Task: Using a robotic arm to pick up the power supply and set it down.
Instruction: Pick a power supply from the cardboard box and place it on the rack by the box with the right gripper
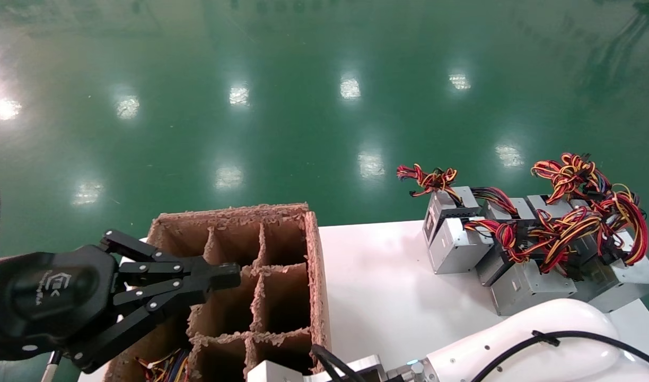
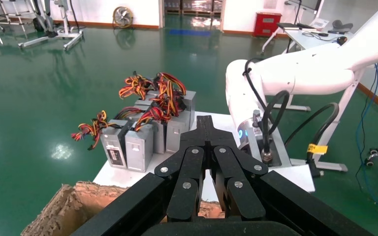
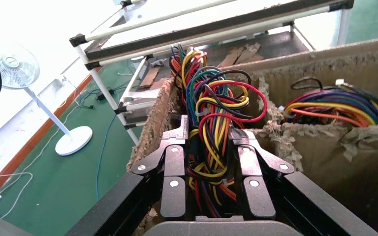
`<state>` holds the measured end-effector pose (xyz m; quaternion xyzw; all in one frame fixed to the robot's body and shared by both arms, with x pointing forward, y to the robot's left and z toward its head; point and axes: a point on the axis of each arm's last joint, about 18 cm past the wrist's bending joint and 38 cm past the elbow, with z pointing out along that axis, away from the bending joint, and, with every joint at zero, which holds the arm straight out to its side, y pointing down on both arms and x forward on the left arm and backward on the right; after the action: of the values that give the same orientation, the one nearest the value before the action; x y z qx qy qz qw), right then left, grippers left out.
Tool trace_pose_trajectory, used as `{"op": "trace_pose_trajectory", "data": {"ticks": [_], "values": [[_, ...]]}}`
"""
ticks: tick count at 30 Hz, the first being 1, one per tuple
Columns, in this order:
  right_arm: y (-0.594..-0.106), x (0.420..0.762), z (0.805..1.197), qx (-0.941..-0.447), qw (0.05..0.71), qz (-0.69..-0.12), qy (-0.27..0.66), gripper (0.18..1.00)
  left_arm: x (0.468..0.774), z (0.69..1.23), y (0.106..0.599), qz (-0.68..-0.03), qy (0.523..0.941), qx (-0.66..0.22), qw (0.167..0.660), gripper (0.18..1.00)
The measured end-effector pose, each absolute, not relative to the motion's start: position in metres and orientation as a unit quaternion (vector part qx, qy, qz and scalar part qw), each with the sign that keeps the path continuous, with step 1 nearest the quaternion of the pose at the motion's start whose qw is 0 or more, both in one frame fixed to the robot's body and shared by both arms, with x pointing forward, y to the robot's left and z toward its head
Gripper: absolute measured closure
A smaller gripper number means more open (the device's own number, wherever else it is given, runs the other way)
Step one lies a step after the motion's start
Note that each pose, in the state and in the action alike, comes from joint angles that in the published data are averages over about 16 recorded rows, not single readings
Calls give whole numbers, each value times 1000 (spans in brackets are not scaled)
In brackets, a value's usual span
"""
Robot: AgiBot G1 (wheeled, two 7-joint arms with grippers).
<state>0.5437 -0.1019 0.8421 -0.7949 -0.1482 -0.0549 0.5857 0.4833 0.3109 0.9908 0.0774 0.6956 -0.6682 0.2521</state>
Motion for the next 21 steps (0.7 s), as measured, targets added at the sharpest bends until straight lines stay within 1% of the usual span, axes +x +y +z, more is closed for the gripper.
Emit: {"op": "trace_pose_trajectory", "data": {"ticks": [4,11,21], "values": [[-104,538,848,-786,596,-54,-155,867,483,991,311,-668,696,77,252,993],[-110,527,865,-763,621,-57,-171,869,483,991,311,-668,696,77,252,993],[-122,508,898,-711,673,-63,-195,871,483,991,311,-668,696,77,252,993]]}}
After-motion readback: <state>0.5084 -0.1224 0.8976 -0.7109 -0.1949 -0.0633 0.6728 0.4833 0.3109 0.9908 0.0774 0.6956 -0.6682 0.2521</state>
